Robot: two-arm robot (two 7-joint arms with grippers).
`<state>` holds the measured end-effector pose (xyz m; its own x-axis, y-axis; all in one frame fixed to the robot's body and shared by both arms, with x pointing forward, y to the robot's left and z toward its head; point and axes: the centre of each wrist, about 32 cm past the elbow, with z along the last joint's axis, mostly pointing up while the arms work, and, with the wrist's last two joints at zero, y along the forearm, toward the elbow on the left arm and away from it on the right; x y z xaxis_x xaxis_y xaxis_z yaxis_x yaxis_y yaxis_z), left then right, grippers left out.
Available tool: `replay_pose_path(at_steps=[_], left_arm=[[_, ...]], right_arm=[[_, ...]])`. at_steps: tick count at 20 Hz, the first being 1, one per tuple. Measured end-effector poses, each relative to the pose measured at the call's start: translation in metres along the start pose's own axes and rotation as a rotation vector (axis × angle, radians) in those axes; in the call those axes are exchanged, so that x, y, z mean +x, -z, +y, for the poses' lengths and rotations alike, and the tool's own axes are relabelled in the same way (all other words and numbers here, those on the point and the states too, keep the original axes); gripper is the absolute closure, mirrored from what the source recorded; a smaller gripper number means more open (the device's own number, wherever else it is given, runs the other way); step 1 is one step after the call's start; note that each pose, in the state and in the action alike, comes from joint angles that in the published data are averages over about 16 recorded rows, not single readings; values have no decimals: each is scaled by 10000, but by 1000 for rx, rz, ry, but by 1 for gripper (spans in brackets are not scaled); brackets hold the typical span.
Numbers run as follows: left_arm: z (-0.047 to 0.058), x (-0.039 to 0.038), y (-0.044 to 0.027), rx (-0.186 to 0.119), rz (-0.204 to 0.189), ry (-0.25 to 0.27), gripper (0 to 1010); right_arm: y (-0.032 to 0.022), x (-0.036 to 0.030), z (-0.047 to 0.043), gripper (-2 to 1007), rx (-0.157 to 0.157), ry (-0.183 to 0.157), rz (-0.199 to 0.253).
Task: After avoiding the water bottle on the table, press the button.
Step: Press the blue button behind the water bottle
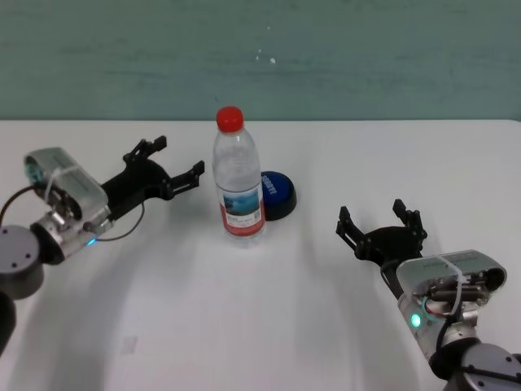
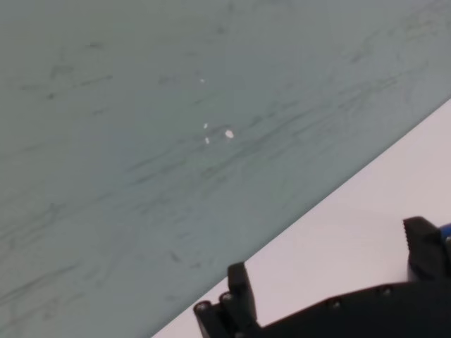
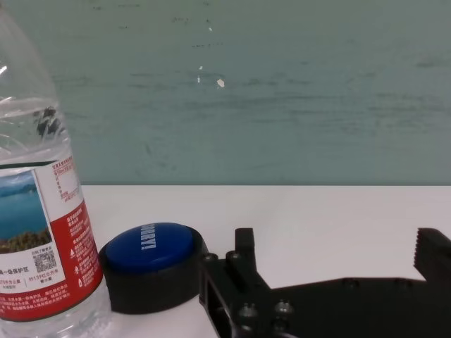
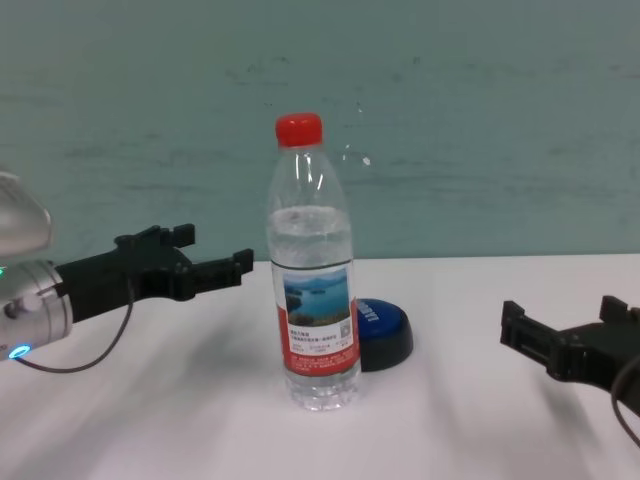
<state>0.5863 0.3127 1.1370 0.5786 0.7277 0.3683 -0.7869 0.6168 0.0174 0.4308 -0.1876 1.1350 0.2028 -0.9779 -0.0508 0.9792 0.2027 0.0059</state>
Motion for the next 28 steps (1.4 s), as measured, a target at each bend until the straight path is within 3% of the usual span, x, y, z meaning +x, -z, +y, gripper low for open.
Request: replay_pose_path(at_steps=[5, 10, 17, 22, 28], left_arm=[[210, -40, -36, 11, -3, -41, 10], [522, -112, -113, 29, -13, -86, 10], [919, -316, -270, 44, -27, -114, 9], [1058, -528, -361, 45, -17, -114, 9], [1077, -797, -433, 43, 1, -123, 10]], right_arm=[[0, 0, 0, 1, 0, 0, 0], [0, 0, 0, 1, 0, 0, 0], [0, 0, 0, 1, 0, 0, 0], [0, 0, 0, 1, 0, 0, 0], [0, 0, 0, 1, 0, 0, 0]])
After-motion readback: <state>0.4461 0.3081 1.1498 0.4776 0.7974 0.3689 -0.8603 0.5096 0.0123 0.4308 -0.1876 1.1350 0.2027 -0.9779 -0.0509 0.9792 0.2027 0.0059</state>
